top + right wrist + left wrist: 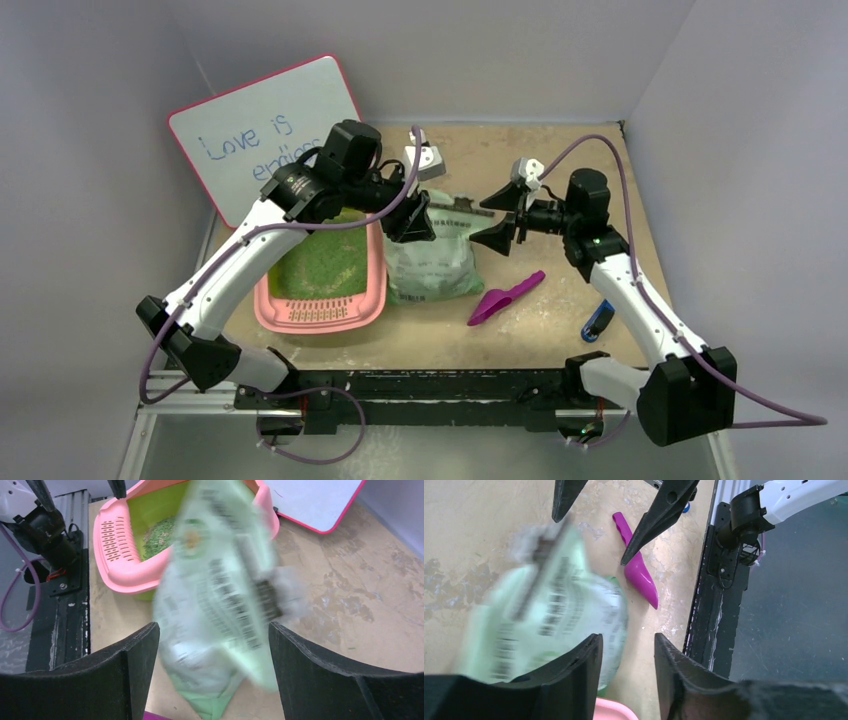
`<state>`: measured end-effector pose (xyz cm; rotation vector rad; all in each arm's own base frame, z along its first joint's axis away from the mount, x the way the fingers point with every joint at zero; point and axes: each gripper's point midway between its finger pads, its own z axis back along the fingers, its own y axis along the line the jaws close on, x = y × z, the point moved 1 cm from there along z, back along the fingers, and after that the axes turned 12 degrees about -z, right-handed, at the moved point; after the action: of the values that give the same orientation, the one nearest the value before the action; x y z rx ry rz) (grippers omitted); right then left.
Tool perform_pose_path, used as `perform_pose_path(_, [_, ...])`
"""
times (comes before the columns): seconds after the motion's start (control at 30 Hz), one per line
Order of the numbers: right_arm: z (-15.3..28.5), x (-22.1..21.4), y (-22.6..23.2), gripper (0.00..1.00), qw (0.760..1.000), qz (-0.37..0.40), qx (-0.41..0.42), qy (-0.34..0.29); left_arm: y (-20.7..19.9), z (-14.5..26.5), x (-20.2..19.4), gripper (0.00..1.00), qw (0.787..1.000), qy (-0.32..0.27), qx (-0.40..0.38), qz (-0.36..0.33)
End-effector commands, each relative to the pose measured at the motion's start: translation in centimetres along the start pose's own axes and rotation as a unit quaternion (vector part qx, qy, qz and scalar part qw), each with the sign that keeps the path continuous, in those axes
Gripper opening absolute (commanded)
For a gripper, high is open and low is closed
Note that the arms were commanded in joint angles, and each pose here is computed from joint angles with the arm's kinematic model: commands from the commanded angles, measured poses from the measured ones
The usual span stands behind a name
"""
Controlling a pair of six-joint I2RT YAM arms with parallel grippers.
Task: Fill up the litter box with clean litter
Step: Clamp the cat litter bag at the center of the board, then reset both arms
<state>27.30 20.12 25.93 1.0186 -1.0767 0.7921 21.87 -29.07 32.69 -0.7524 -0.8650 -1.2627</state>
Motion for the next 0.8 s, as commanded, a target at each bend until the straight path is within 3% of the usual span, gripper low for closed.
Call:
perform_pose_path(0.0, [0.1,2.1,1.1,0.82,0.999,0.008,0.029,-0.012,-0.4,0.9,2.6,0.43,0.999,-0.043,0.004,-0.029])
perform_pose_path(0.33, [-0.7,1.9,-1.1,0.82,1.000,-0.004,-0.002,-0.006,1.6,0.5,1.8,0.46,0.998,-0.026,0.055,-0.023])
perform_pose_path(0.43, [-0.2,2.7,-1.8,0.82,0.999,-0.005,-0.045,-0.023,3.2,1.1,1.8,0.53,0.993,-0.028,0.114,-0.020])
perform_pose_path(0.5, [0.7,4.0,-3.3,0.83,0.992,-0.008,-0.117,-0.050,4.9,2.4,2.0,0.58,0.982,-0.035,0.184,-0.014])
perform_pose_path(0.6, [2.9,6.4,-6.6,0.89,0.959,-0.060,-0.257,-0.104,8.2,6.2,2.5,0.69,0.941,-0.060,0.334,0.010])
perform_pose_path(0.7, [5.7,6.8,-9.6,0.98,0.908,-0.126,-0.386,-0.104,11.4,11.5,2.0,0.84,0.873,-0.099,0.476,0.047])
perform_pose_path(0.77, [7.1,6.8,-10.7,0.99,0.881,-0.146,-0.439,-0.102,13.5,15.3,0.4,0.87,0.831,-0.114,0.537,0.094])
